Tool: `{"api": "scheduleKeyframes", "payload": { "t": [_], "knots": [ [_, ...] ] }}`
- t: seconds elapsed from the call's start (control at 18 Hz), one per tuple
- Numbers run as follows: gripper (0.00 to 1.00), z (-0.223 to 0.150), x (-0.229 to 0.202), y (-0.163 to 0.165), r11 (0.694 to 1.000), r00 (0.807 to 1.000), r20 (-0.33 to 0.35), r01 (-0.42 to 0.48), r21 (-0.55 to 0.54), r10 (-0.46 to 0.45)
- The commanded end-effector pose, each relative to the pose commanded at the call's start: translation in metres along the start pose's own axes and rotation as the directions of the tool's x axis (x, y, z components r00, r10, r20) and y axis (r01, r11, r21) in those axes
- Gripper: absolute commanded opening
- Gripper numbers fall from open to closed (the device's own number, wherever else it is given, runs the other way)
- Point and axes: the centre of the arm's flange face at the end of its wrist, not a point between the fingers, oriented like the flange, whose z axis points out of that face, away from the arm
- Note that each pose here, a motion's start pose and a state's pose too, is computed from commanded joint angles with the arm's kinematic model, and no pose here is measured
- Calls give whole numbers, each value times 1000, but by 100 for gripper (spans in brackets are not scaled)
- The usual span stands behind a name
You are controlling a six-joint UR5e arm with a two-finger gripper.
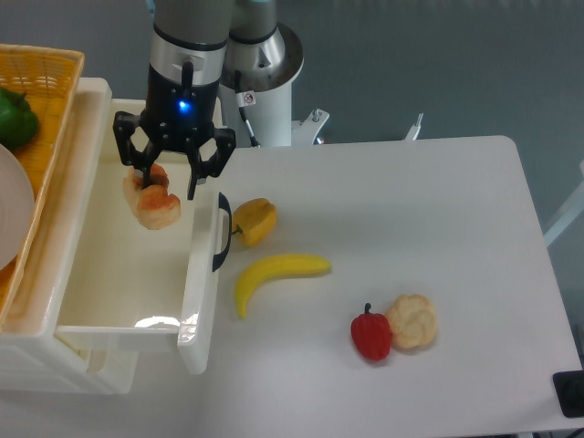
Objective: Place the square bread in the upper white drawer
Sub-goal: 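Hold the bread roll above the drawer interior, then open the gripper to drop the bread roll into the drawer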
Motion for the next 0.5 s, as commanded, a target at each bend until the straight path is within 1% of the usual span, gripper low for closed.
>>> {"api": "scheduleKeyframes", "payload": {
  "t": [0.28,0.33,0.5],
  "knots": [
    [62,3,-1,0,1000,1000,-4,1,-7,-1],
    [64,5,-1,0,1000,1000,-4,2,-8,-2],
    [64,2,-6,-2,1000,1000,3,2,8,-2]
  ]
}}
